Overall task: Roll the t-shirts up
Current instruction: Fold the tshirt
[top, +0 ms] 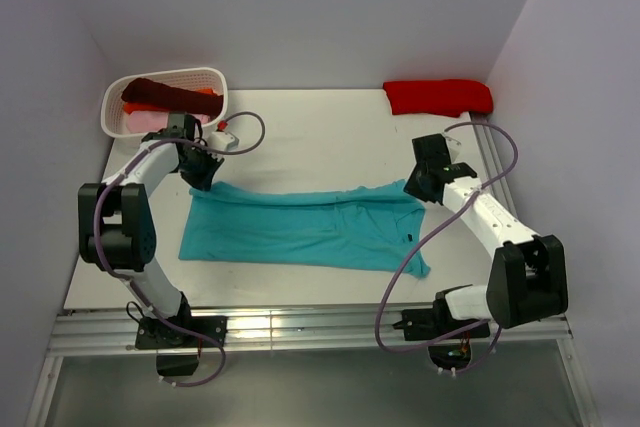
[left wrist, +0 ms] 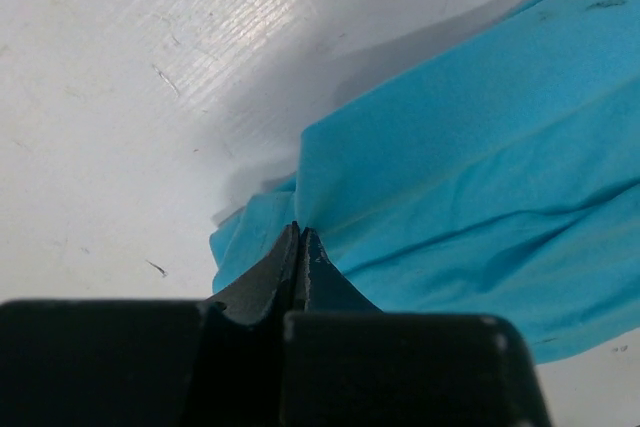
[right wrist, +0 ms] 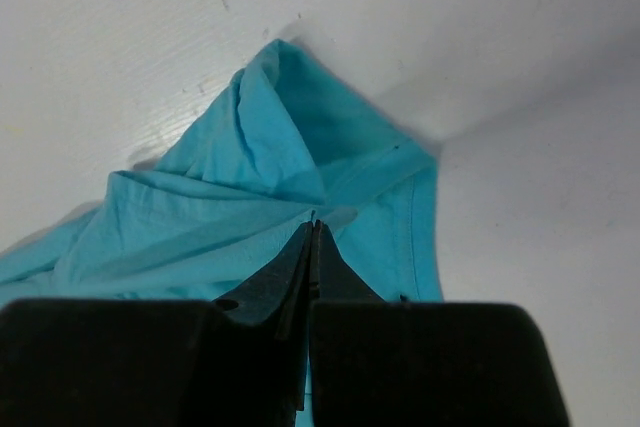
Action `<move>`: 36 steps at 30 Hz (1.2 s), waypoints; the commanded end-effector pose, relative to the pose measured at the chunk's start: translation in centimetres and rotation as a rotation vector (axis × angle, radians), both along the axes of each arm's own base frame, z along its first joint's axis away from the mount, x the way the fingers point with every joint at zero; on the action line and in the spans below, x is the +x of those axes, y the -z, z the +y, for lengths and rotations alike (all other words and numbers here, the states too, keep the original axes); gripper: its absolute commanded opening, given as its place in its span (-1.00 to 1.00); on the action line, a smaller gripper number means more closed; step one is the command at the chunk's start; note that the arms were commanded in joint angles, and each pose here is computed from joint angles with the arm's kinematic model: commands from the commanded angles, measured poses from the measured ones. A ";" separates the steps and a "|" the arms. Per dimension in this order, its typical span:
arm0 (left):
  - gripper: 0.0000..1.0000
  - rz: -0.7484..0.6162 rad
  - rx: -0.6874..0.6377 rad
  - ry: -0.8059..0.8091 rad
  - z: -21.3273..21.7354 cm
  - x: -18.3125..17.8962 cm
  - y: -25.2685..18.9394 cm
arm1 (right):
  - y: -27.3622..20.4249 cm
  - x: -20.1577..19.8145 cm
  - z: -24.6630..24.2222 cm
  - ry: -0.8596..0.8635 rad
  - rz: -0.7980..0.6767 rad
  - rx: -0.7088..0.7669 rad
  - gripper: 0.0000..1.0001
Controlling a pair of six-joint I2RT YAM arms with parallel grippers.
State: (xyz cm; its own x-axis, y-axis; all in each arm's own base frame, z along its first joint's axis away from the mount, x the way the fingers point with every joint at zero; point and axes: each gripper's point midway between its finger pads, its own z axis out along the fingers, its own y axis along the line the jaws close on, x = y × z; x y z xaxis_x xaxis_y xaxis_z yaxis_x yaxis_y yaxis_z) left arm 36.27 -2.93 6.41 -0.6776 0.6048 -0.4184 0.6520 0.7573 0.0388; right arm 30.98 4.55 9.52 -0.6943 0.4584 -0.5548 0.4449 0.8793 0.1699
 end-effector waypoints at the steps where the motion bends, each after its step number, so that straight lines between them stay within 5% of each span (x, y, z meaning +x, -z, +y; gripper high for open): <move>1: -0.99 -0.077 0.012 0.012 -0.2 0.9 -1.9 | -0.8 0.0 -1.4 0.065 -0.044 -0.021 -1.00; 20: -0.99 -0.074 0.072 0.009 0.9 -0.5 -1.6 | 3.2 -4.2 -0.1 0.043 0.008 0.091 -1.00; 26: -0.65 -0.023 0.090 0.018 1.2 -1.7 -0.3 | 4.5 -5.0 0.2 0.037 0.046 0.102 -1.00; 28: -0.46 -0.009 0.095 0.022 1.3 -2.0 0.0 | 4.7 -5.2 0.2 0.039 0.050 0.106 -0.88; 32: -0.12 -0.015 0.095 0.020 1.3 -2.0 -0.4 | 4.5 -5.4 0.1 0.034 0.041 0.103 -0.31; 36: 0.00 -0.016 0.044 0.014 0.4 -1.8 -1.7 | 3.7 -5.4 0.0 0.037 0.023 0.102 -0.13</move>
State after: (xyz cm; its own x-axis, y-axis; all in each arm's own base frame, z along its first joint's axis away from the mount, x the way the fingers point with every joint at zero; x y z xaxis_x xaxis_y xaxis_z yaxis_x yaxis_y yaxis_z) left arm 34.03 -1.70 5.72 -0.6822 0.6416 -0.3506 0.6583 0.7477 0.0874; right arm 25.07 4.88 4.43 -0.7210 0.5291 -0.4474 0.4836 0.8467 0.2219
